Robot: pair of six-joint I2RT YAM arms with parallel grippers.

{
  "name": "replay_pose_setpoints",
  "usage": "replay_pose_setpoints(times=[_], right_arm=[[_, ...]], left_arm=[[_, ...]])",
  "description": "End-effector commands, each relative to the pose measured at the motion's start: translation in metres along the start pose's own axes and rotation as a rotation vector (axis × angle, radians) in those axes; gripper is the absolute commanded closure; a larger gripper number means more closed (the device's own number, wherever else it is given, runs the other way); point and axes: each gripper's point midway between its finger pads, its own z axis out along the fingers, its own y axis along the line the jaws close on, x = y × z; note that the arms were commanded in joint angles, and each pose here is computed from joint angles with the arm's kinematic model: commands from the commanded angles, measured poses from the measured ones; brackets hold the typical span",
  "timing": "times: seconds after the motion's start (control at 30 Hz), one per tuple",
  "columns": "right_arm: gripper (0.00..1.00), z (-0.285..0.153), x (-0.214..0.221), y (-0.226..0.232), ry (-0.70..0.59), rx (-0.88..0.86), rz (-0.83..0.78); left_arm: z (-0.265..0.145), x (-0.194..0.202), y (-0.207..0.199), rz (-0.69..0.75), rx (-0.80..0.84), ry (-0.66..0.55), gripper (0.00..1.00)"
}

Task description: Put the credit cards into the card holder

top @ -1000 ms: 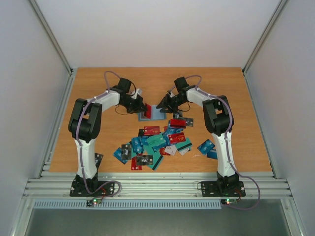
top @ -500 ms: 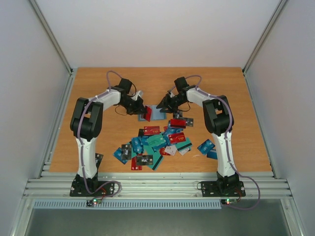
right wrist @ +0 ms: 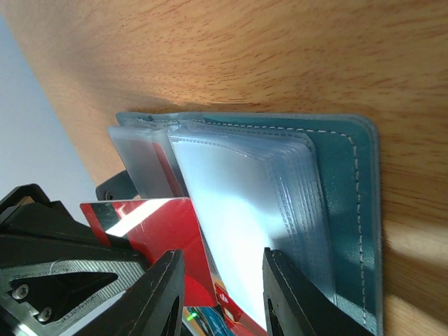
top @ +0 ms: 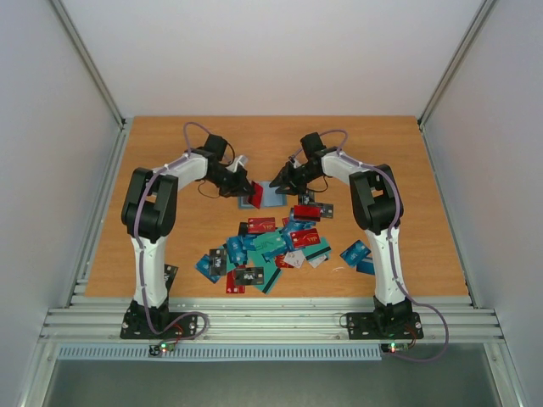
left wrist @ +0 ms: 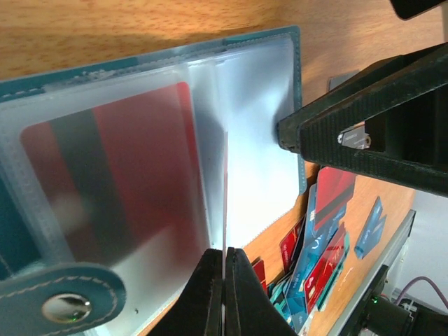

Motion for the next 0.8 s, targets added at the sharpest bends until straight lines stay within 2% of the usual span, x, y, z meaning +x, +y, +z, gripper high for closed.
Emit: replay_pose_setpoints(times=[0.0,0.4,0.6,0.77], right_arm=[[0.67,0.008,-0.001,-0.019,0.011,0.037,0.041],[0.67,0.008,-0.001,-0.019,0.017,0.036,0.040],[0.67,0.009,-0.001,-0.020,0.020,0.036,0.043],[0.67,0.010,-0.001,-0.021,0.024,0.035,0.047]], left_arm=[[0.000,-0.007,-0.010,0.032,0.067,-0.015,1.00],[0.002,-0.007,-0.006,0.032,0.054,-0.019,1.00],[-0.004,-0.008,0.006,0.040,-0.048,-0.036,1.00],[-0.001,-0.006,0.011,0.048,-0.060,-0.021,1.00]])
